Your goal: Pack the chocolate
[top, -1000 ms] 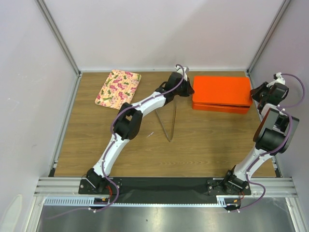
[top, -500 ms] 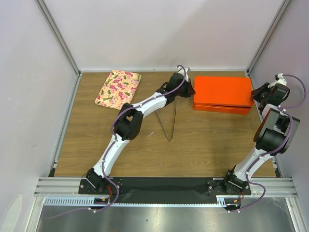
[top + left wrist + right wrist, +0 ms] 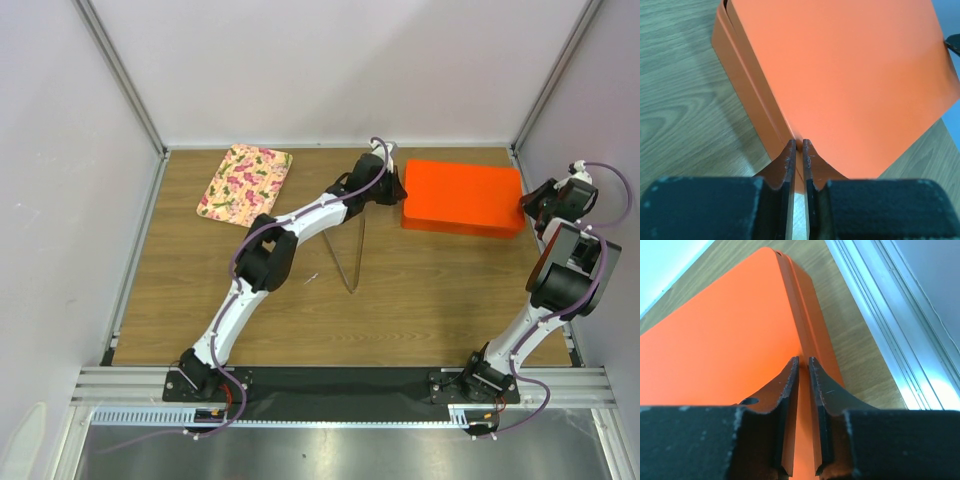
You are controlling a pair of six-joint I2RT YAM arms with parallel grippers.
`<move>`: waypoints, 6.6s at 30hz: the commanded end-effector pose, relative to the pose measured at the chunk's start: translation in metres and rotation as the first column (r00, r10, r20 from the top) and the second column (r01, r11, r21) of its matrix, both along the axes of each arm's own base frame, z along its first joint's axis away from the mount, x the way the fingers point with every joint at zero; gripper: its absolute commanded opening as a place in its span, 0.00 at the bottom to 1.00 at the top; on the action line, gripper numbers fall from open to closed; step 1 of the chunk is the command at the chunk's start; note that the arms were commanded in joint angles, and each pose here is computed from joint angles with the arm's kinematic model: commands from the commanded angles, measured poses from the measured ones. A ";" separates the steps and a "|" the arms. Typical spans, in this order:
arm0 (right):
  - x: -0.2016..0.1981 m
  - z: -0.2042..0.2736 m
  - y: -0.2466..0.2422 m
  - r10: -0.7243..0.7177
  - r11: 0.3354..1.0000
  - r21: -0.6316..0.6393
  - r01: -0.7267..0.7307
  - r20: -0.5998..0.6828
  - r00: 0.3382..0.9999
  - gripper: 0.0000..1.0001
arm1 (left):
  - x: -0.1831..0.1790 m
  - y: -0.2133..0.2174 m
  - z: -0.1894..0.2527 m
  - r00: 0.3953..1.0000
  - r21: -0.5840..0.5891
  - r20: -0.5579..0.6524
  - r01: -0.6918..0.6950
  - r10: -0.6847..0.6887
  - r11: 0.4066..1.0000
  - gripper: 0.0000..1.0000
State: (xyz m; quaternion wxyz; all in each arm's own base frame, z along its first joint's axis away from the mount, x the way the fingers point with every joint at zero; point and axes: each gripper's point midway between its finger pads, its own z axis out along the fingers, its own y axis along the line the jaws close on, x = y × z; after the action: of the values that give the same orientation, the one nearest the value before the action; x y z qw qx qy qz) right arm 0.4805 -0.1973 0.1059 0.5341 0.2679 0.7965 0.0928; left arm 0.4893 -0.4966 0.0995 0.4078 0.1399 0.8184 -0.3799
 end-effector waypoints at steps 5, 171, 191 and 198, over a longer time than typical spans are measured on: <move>0.005 0.001 0.025 0.080 0.995 0.056 -0.081 0.012 0.997 0.19 | -0.039 -0.043 0.098 0.980 -0.154 0.155 0.152 -0.128 0.976 0.11; 0.092 0.152 0.067 -0.085 0.996 0.032 0.085 0.023 0.996 0.40 | -0.024 0.015 0.132 0.972 -0.063 0.234 0.024 -0.009 0.998 0.73; -0.123 0.018 0.162 -0.037 0.982 0.159 0.102 -0.367 0.929 0.00 | -0.099 0.121 0.138 0.985 0.063 0.128 -0.126 0.117 0.990 0.75; -0.123 -0.012 0.177 0.004 0.976 0.214 0.046 -0.227 0.974 0.01 | -0.102 0.126 0.143 0.983 0.060 0.133 -0.134 0.126 0.989 0.75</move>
State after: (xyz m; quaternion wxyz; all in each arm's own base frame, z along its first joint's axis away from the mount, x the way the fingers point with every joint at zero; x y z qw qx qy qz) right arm 0.3220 -0.0205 0.0623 0.3105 0.3534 0.8765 0.1020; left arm 0.3875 -0.3791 0.2119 0.4537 0.1382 0.8255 -0.3059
